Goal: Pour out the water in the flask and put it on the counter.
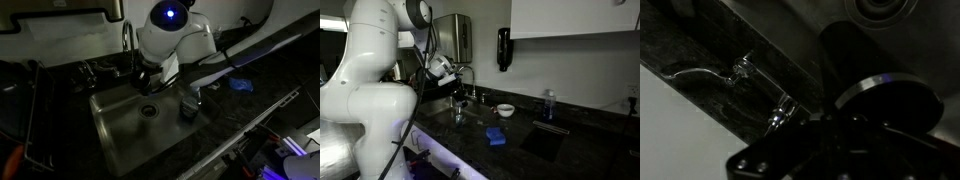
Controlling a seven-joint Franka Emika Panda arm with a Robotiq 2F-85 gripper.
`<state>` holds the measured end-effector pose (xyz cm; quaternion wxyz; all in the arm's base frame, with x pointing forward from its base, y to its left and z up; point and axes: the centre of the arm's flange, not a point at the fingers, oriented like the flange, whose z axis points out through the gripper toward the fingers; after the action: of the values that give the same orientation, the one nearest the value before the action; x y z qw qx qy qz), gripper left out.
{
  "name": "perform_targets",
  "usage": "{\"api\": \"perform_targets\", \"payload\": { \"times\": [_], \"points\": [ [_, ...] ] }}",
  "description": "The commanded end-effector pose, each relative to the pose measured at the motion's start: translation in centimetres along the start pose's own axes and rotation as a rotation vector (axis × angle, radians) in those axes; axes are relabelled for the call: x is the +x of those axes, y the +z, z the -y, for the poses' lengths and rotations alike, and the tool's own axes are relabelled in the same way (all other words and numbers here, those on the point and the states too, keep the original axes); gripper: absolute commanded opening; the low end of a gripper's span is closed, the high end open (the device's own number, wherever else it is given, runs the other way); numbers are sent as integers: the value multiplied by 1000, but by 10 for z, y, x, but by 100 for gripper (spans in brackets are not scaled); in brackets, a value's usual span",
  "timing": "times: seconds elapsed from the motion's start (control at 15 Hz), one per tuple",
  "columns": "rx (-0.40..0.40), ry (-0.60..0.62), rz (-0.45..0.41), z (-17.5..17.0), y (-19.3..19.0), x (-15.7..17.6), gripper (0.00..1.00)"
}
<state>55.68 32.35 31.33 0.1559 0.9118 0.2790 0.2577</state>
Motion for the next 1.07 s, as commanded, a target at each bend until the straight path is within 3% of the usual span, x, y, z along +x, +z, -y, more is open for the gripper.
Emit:
{"api": "perform_targets", "payload": {
  "times": [0.0, 1.0],
  "points": [
    [-35, -24, -36, -5, -22, -9, 2],
    [-79, -56, -52, 7, -22, -18, 2]
  ]
}}
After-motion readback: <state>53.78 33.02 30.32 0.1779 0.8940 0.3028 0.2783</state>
